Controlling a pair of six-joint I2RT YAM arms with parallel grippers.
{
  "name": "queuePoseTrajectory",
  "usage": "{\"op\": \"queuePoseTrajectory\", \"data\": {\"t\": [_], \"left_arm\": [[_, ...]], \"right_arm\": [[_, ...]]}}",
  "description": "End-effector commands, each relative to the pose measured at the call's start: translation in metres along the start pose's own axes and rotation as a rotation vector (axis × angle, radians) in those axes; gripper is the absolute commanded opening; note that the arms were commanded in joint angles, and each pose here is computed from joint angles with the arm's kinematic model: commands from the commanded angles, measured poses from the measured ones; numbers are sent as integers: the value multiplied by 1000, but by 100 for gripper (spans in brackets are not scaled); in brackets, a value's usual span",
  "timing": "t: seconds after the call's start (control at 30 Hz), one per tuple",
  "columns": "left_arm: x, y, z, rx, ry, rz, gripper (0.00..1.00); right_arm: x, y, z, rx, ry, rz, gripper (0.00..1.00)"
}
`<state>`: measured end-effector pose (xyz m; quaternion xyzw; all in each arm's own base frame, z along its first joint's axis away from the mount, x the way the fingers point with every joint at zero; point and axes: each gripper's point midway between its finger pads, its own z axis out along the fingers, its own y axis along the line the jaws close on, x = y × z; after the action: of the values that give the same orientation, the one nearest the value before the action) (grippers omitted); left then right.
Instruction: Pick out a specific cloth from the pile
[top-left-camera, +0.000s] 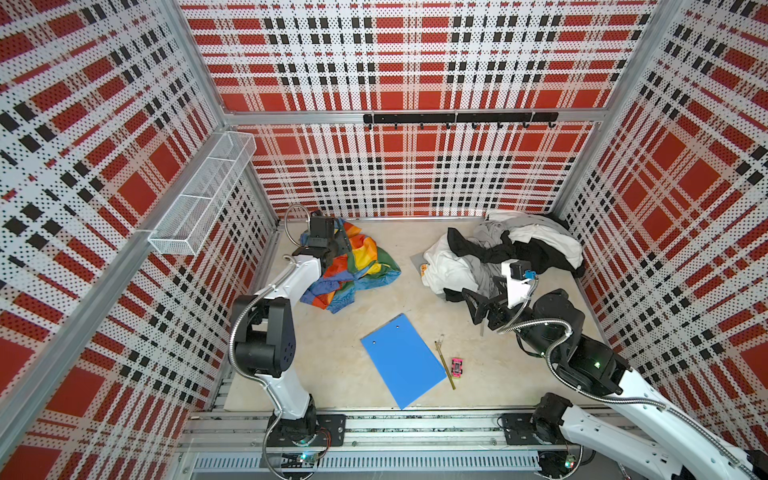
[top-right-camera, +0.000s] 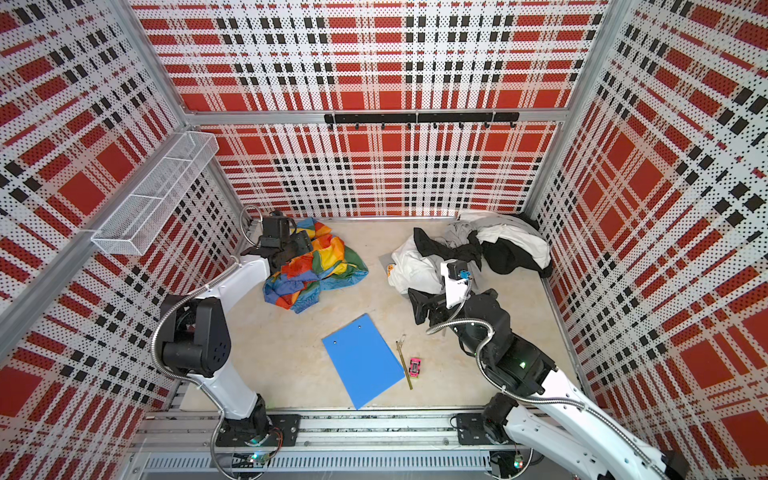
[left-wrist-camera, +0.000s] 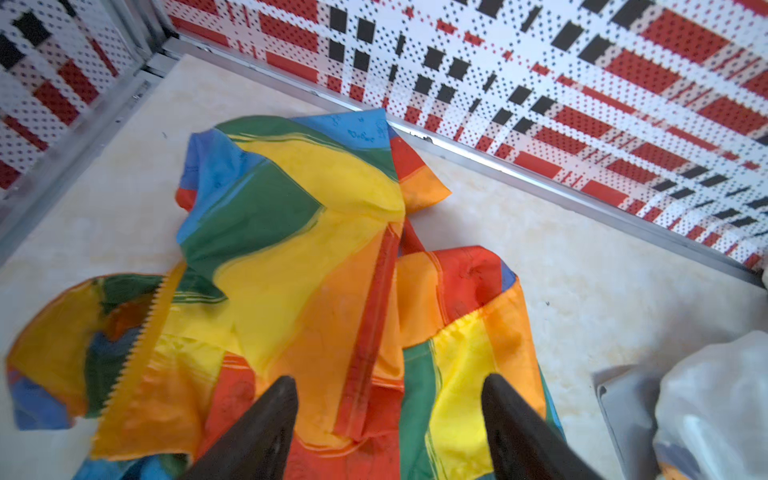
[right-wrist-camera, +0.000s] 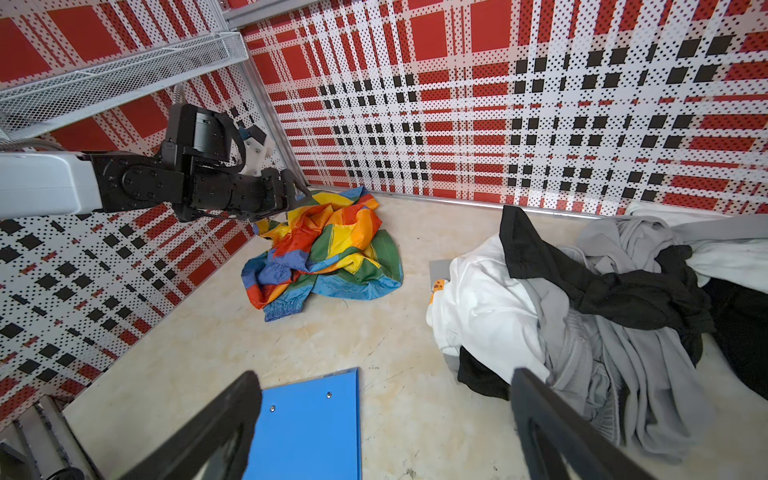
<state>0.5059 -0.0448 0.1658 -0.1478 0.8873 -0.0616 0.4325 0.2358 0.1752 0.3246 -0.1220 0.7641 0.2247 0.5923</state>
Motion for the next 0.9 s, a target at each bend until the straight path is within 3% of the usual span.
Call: {"op": "queuePoseTrajectory", "data": {"t": [0.0, 0.2, 0.4, 0.73, 0.87], "left_arm": [[20, -13, 17, 5, 56, 23, 75], [48, -2, 50, -56, 159, 10, 74], [59, -4, 62, -32, 214, -3, 74], [6, -35, 12, 34, 57, 75, 76], [-9, -40, -12, 57, -7, 93, 84]], "right_arm": [[-16, 2, -3, -13, -54, 26, 100], [-16, 2, -4, -8, -49, 27, 100], [-16, 0, -4, 1, -47, 27, 100], [-17, -2, -3, 17, -45, 17, 100], [-17, -3, -7, 26, -24, -30, 100]]}}
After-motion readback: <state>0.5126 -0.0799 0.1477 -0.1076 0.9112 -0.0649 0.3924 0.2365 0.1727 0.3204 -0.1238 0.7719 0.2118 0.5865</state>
